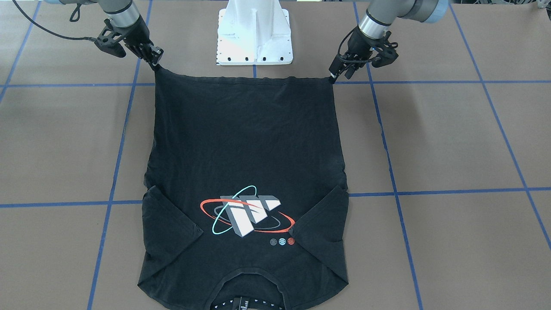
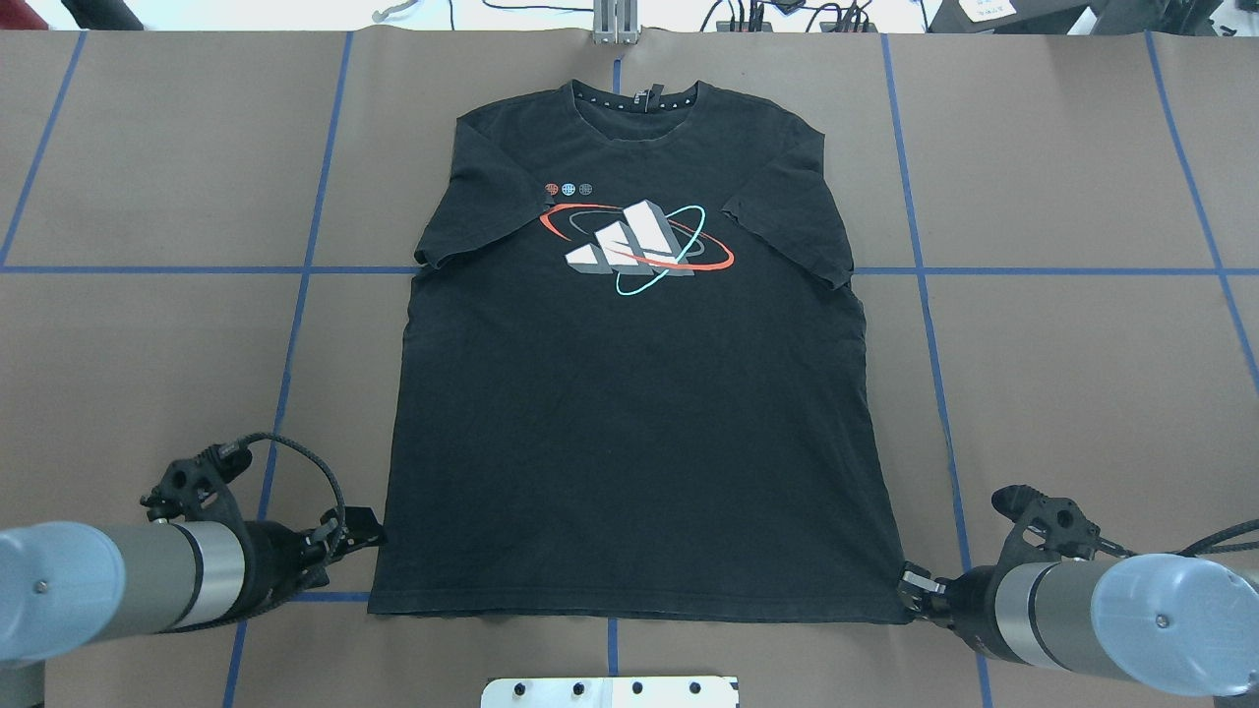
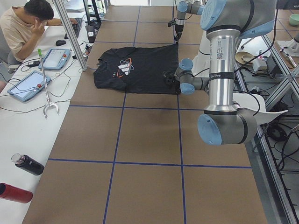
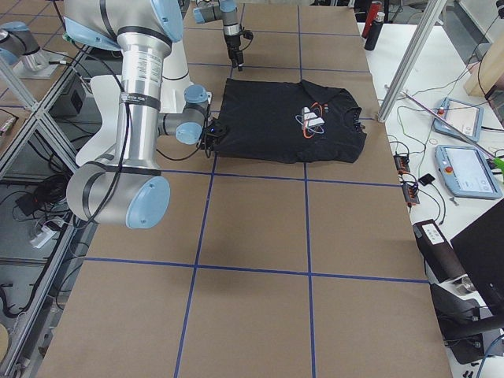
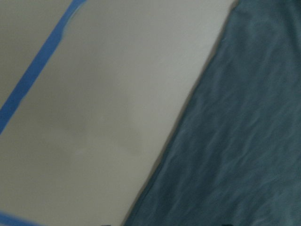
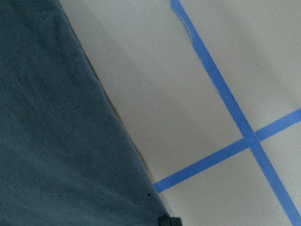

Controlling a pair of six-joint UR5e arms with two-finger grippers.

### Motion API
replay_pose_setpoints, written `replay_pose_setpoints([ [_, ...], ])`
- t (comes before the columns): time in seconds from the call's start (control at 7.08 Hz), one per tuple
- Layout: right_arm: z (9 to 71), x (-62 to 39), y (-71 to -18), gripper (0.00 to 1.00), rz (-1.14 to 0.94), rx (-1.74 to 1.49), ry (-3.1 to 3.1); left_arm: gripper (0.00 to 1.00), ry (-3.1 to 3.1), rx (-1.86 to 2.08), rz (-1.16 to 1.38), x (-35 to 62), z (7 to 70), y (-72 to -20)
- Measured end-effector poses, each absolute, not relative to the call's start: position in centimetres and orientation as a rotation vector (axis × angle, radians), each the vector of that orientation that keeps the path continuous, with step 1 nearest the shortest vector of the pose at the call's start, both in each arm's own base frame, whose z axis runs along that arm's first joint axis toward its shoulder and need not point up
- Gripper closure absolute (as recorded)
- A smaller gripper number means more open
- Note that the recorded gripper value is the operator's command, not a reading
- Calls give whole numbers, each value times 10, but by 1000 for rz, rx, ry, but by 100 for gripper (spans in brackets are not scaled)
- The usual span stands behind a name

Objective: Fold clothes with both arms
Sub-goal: 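Move both grippers down the shirt sides to the hem corners nearest the robot, then grasp the hem corners with both grippers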

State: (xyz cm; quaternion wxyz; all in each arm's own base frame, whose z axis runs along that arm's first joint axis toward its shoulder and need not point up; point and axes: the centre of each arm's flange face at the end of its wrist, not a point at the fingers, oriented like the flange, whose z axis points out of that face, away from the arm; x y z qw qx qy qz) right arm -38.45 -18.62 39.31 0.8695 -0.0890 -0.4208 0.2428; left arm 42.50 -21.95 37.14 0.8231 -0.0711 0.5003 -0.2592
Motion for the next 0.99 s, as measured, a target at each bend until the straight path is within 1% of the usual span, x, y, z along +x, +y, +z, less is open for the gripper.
replay_pose_setpoints([
  [0.28, 393, -385, -186, 100, 507, -186, -881, 29, 1003, -175, -534, 452, 371, -194],
  [0.71, 393, -384, -186, 100, 508, -185, -881, 33, 949, -173, -526, 467, 376, -186],
  [0.85, 393, -384, -186, 100, 508, -185, -881, 40, 936, -171, -526, 469, 379, -185],
  [0.99, 393, -384, -186, 100, 508, -185, -881, 73, 931, -170, -526, 470, 381, -185],
])
